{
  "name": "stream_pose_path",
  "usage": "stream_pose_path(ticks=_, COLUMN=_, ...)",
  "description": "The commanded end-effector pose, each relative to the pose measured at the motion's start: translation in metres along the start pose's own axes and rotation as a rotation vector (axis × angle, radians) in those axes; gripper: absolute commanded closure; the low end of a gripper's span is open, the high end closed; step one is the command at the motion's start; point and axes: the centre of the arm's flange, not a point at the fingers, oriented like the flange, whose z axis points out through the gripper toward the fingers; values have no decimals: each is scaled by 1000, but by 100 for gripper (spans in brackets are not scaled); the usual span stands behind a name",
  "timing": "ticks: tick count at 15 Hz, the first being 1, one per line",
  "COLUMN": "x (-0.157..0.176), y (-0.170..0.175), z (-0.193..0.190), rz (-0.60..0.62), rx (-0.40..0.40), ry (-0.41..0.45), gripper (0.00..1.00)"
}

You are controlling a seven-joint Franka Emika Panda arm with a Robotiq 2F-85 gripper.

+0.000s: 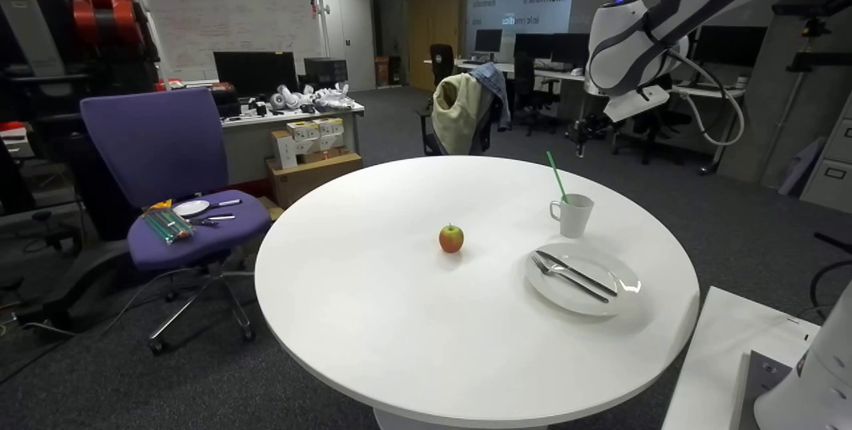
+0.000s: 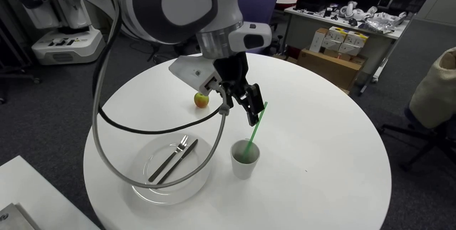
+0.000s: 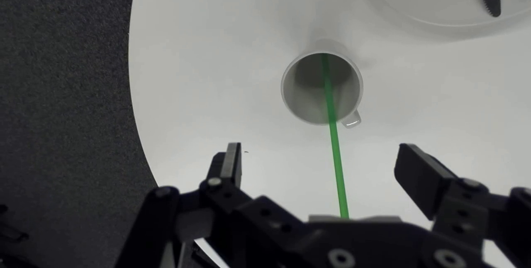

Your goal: Remove the green straw from the mug and put it on the table

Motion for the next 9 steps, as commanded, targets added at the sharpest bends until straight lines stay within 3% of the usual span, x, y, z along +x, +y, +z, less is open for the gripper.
stream_pose_path(ticks=1, x=2, y=-3, z=5, rz=1, rx=-24, ry=23, gripper=0)
stream_pose_path(ticks=6, x=29, y=-14, z=30, rz=97, rx=-117, ry=224, gripper=0)
stream_pose_path(ticks=9, x=40, y=-16, z=47, rz=158, rx=-157, ry=298, gripper=0)
